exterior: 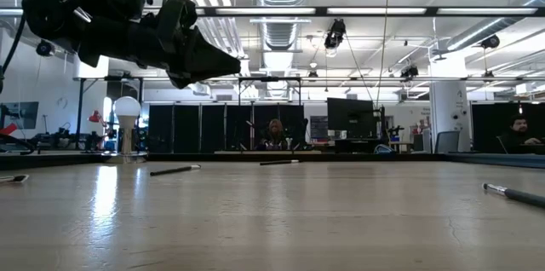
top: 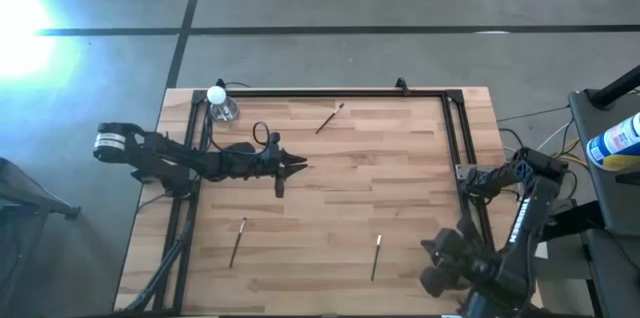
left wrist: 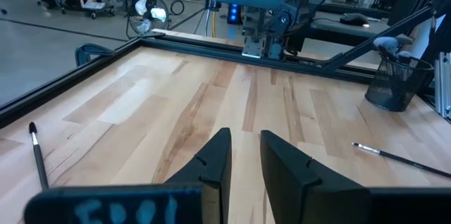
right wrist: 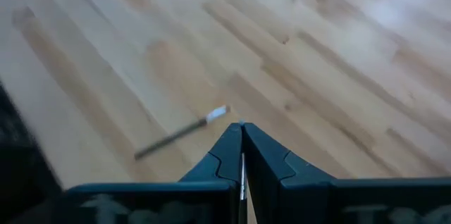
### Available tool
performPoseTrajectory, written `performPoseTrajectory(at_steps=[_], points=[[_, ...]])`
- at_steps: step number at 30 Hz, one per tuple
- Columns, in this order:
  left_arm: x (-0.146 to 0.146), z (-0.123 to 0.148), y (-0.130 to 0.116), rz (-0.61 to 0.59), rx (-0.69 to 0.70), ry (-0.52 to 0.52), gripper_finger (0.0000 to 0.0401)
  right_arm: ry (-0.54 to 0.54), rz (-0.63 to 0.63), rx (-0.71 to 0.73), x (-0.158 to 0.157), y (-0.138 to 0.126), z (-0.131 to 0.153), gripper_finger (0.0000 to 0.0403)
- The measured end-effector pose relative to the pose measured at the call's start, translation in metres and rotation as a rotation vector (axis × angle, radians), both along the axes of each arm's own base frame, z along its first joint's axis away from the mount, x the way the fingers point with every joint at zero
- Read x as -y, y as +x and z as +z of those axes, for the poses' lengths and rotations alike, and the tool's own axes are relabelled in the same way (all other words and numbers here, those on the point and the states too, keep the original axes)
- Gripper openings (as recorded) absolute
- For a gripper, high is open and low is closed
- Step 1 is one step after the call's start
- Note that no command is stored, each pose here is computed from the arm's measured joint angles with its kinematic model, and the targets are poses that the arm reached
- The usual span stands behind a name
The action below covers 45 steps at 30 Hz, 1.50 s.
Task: Pick & Place Makeup Brushes
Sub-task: Put the black eyeshadow brush into the makeup holder
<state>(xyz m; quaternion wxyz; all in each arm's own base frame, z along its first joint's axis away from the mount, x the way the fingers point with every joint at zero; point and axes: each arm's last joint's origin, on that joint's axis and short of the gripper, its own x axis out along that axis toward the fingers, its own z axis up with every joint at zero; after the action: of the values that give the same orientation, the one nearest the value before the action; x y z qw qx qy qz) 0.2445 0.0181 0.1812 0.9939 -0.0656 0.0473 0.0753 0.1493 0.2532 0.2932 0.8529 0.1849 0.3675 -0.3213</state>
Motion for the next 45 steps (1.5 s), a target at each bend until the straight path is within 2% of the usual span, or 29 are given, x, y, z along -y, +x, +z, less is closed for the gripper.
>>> performPoseTrajectory(at_steps=[8, 16, 25, 31, 39, 45], points=[[0.000, 0.000, 0.000, 0.000, 0.000, 0.000, 0.0071, 0.001, 0.036, -0.023, -0.008, -0.013, -0.005, 0.0008], [0.000, 0.000, 0.000, 0.000, -0.001, 0.001, 0.0071, -0.103, 0.067, -0.089, -0.017, -0.015, -0.033, 0.0008], [0.000, 0.000, 0.000, 0.000, -0.001, 0.001, 0.0071, -0.145, 0.126, -0.123, -0.031, -0.033, -0.047, 0.0008], [0.000, 0.000, 0.000, 0.000, -0.001, 0.001, 0.0071, -0.186, 0.129, -0.135, -0.033, -0.036, -0.060, 0.0008], [0.000, 0.000, 0.000, 0.000, -0.001, 0.001, 0.0071, -0.189, 0.122, -0.134, -0.034, -0.035, -0.062, 0.0010], [0.000, 0.000, 0.000, 0.000, -0.001, 0.001, 0.0071, -0.170, 0.120, -0.128, -0.035, -0.034, -0.058, 0.0042]])
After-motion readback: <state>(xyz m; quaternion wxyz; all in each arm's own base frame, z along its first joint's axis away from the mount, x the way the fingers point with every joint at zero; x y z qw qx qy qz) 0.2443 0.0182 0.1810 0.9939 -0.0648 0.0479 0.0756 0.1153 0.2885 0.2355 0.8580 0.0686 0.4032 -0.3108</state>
